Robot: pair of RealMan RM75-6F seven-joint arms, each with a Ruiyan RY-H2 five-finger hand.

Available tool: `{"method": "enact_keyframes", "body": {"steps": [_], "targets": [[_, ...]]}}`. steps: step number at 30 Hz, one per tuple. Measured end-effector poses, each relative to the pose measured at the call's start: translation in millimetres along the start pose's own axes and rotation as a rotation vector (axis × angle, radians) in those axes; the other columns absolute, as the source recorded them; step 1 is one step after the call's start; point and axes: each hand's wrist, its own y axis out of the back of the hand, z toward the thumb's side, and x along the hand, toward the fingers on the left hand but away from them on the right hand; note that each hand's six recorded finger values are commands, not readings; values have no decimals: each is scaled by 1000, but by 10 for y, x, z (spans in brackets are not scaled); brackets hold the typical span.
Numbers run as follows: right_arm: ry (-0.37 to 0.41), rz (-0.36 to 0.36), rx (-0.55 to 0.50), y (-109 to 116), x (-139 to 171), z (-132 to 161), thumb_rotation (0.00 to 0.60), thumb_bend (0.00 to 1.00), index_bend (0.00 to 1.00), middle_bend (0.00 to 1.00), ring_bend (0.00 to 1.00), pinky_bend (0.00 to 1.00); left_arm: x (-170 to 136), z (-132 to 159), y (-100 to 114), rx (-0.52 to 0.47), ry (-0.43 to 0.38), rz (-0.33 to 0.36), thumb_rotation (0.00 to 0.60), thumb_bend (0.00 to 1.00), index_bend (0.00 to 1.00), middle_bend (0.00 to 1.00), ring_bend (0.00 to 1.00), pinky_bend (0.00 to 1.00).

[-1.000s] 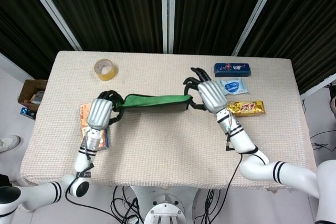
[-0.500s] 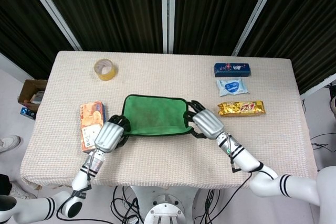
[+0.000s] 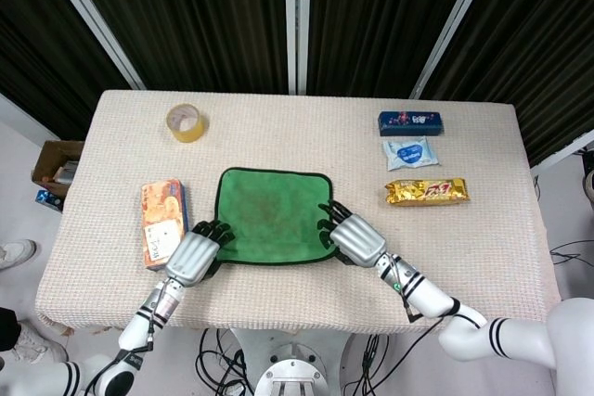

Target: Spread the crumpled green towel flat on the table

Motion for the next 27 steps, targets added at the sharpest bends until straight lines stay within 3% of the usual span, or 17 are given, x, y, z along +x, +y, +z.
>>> {"method": "enact_keyframes", "body": {"steps": [5, 9, 12, 19, 27], "targets": [[26, 15, 60, -10, 25, 87, 600, 14, 389, 197, 0, 0, -81, 11, 17, -7, 2, -28, 600, 351, 219, 155, 132, 211], [36, 44, 111, 8, 87, 132, 600, 0, 196, 128, 0, 0, -180, 24, 42, -22, -2, -50, 600, 323, 200, 144, 131, 210], [34, 65, 148, 58, 154, 151, 600, 0, 115, 103, 0, 0, -258, 16, 71, -22, -1, -61, 600, 315, 189, 137, 131, 210], [-16, 67, 183, 312, 304, 70, 600, 0, 82, 97, 0, 0, -413, -53, 148, -17, 19, -57, 600, 297, 178, 124, 131, 210], [-89, -74, 118, 758, 374, -84, 600, 0, 82, 97, 0, 0, -379, -47, 134, -9, -28, 36, 600, 296, 315, 126, 131, 205]]}}
